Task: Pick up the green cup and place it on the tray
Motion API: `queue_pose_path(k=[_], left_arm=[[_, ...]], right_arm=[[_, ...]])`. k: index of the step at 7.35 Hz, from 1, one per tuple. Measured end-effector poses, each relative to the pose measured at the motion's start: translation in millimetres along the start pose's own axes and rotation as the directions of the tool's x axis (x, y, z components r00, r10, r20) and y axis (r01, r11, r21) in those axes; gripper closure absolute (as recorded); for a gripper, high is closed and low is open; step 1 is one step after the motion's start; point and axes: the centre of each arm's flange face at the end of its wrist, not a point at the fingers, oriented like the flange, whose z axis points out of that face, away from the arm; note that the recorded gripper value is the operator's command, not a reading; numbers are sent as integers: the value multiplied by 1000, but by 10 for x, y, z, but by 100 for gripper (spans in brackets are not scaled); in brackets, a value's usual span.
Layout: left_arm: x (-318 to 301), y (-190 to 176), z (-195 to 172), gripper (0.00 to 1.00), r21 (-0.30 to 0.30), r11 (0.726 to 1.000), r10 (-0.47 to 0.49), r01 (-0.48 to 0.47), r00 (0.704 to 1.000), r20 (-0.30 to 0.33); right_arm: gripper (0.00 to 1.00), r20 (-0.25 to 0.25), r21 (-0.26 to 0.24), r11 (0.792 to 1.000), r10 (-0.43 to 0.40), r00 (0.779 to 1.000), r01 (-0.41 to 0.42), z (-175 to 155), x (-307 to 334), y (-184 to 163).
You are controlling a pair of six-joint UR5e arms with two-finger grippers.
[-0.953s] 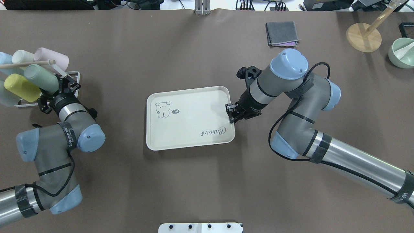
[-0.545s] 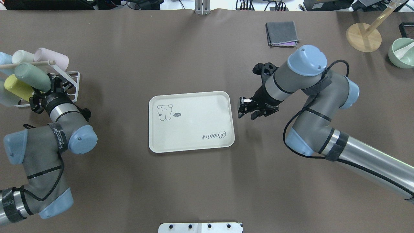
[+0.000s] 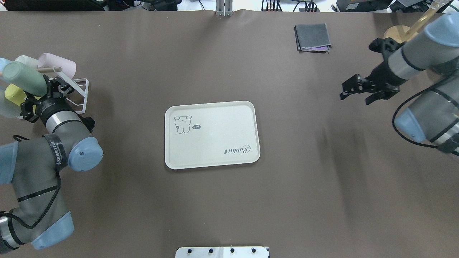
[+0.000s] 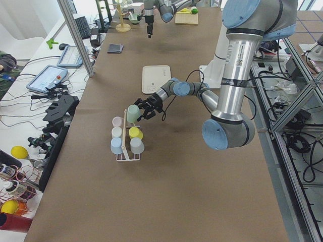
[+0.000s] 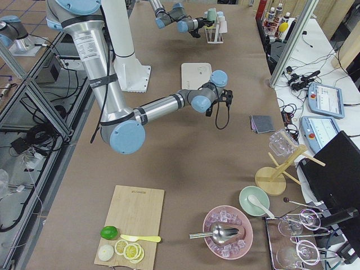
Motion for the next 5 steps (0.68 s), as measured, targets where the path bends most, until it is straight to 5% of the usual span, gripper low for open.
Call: queue_pose_path(k=[3,5], left_arm=[[-214,244,-190,38,23,998,-59,58,998,29],[-612,504,-556,38,78,986,-154,148,985,81]], right_arm=[[0,-155,-6,992,-124,980,124,-652,2260,426],[0,-195,-13,988,-151,969,151,-900,3051,831]])
